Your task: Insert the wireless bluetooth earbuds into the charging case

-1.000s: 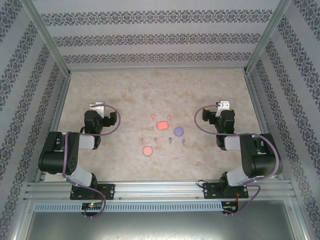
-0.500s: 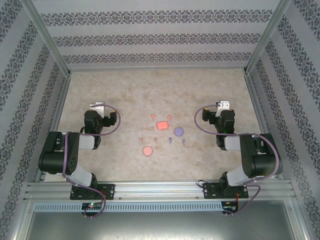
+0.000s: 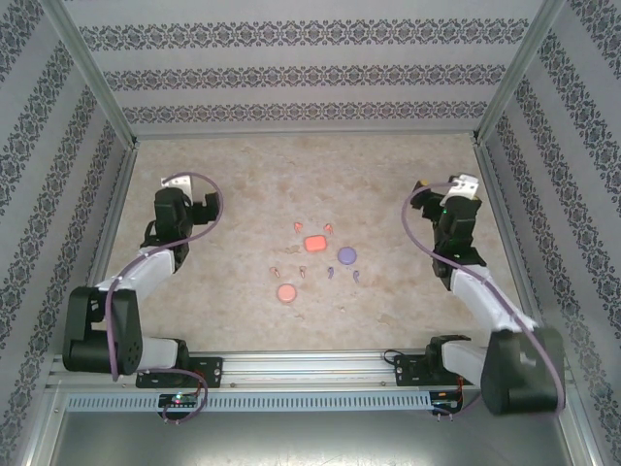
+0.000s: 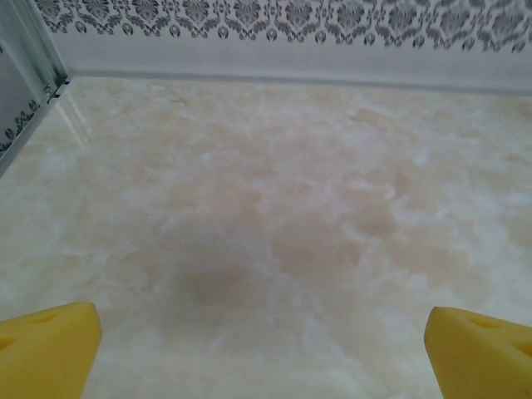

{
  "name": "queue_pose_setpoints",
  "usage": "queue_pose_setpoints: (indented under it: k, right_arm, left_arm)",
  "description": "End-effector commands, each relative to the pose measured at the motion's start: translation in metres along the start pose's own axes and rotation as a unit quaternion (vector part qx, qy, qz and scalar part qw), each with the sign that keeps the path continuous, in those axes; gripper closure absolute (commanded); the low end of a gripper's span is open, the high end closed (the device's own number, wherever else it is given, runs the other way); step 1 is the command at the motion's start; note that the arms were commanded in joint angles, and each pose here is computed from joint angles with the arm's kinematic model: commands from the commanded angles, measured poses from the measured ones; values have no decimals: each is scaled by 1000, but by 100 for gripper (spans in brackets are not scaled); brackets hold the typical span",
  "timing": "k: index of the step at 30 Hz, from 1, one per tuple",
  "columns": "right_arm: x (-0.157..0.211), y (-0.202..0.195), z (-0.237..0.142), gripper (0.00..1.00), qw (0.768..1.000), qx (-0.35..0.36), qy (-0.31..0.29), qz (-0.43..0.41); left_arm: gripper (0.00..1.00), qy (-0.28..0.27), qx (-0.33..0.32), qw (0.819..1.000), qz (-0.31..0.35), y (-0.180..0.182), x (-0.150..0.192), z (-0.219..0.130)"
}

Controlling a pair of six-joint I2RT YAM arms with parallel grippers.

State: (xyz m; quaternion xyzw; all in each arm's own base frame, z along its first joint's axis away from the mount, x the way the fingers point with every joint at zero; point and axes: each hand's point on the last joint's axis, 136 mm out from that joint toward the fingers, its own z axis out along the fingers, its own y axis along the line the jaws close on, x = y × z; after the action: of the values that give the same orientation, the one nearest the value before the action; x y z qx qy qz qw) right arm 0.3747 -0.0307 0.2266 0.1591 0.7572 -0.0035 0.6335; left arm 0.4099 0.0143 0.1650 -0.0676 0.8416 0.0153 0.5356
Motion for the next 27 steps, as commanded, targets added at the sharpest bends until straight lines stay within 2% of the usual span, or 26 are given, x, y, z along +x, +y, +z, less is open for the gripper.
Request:
queue_pose_setpoints:
  k: [1, 5, 10, 15, 20, 27]
  right_arm:
    - [1, -7, -26, 2, 995, -4, 25, 100]
    - [-2, 16, -51, 2, 989, -78, 69, 101]
    - [21, 35, -73, 2, 977, -102, 159, 97]
    - [59, 72, -94, 2, 961, -113, 248, 48]
    - [99, 127, -117, 2, 938, -132, 321, -8]
    - [149, 200, -146, 2, 901, -139, 394, -119]
  left_arm:
    - [0, 79, -18, 995, -55, -5, 20, -20]
    - [0, 74, 6, 993, -93, -27, 7, -42]
    - [0, 99, 34, 983, -154, -40, 4, -66]
    - [0, 145, 40, 967, -207, -46, 21, -74]
    - [0, 189, 45, 956, -219, -53, 38, -74]
    - [1, 212, 5, 940, -268, -44, 54, -75]
